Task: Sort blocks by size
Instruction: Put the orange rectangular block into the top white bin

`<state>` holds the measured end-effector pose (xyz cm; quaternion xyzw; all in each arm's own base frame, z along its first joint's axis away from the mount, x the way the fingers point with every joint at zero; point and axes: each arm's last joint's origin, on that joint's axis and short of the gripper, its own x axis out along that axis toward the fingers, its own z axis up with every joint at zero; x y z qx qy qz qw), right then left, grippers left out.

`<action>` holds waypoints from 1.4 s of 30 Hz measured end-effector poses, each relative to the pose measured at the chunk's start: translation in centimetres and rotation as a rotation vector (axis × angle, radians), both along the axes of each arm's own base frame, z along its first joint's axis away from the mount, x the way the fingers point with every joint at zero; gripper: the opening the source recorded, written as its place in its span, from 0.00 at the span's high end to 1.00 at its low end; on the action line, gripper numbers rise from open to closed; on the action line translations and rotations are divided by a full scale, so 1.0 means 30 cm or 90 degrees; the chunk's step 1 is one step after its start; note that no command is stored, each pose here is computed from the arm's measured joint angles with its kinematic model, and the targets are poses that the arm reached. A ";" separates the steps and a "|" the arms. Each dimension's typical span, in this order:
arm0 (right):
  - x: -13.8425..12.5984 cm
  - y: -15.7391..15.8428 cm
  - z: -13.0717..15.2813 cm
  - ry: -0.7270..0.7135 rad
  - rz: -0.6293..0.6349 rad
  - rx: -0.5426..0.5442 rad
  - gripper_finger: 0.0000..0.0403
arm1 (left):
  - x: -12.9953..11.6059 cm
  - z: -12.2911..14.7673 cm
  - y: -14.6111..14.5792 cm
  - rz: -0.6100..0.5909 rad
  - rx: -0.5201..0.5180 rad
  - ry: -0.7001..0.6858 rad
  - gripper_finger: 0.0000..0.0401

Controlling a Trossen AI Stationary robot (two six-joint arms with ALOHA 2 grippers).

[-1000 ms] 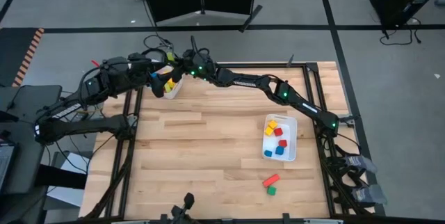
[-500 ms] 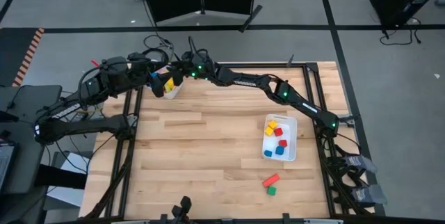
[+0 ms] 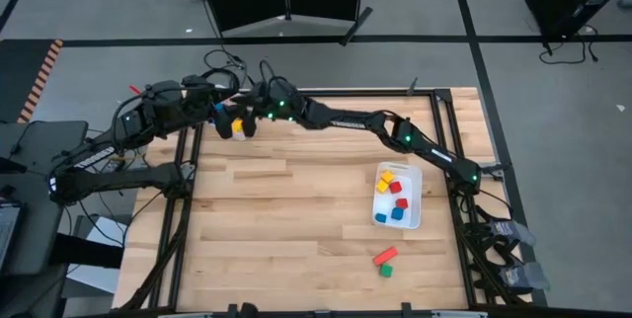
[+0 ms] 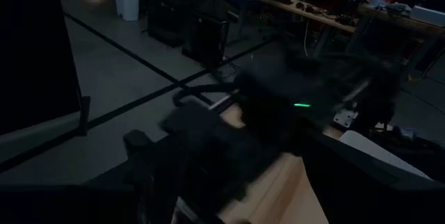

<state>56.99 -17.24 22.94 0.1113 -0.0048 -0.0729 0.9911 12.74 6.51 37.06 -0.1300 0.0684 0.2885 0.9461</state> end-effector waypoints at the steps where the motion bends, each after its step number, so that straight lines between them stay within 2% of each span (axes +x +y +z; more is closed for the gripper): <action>1: 0.002 0.026 0.021 0.006 -0.014 -0.012 0.59 | 0.000 0.000 0.000 -0.001 0.002 0.000 0.29; 5: 0.009 0.103 0.052 0.034 -0.015 -0.042 0.87 | 0.001 -0.001 0.000 -0.006 0.009 0.008 0.29; 7: 0.006 0.122 0.057 0.065 -0.011 -0.047 0.96 | 0.005 -0.006 0.001 -0.008 0.005 0.017 0.29; 14: -0.026 0.134 0.028 0.159 -0.087 -0.021 0.98 | 0.024 -0.053 0.004 -0.047 0.008 -0.005 0.29; 18: -0.098 0.173 0.039 0.171 -0.124 -0.047 0.99 | 0.041 -0.107 0.006 -0.069 0.001 -0.001 0.29; 21: -0.219 0.219 0.090 0.139 -0.153 -0.061 0.99 | 0.059 -0.151 0.003 -0.104 0.002 -0.007 0.29; 26: -0.525 0.290 0.105 0.119 -0.182 -0.074 0.99 | 0.099 -0.221 -0.009 -0.173 0.021 -0.055 0.29; 30: -0.772 0.411 0.169 0.101 -0.171 -0.087 0.99 | 0.161 -0.303 -0.025 -0.239 0.014 -0.035 0.29; 33: -0.929 0.481 0.173 0.131 -0.159 -0.093 0.99 | 0.232 -0.357 -0.047 -0.280 -0.001 -0.011 0.29; 38: -1.144 0.578 0.236 0.095 -0.109 -0.080 0.98 | 0.371 -0.428 -0.124 -0.359 -0.009 -0.026 0.29; 42: -1.246 0.635 0.222 0.135 -0.058 -0.065 0.98 | 0.475 -0.474 -0.203 -0.399 -0.007 -0.020 0.29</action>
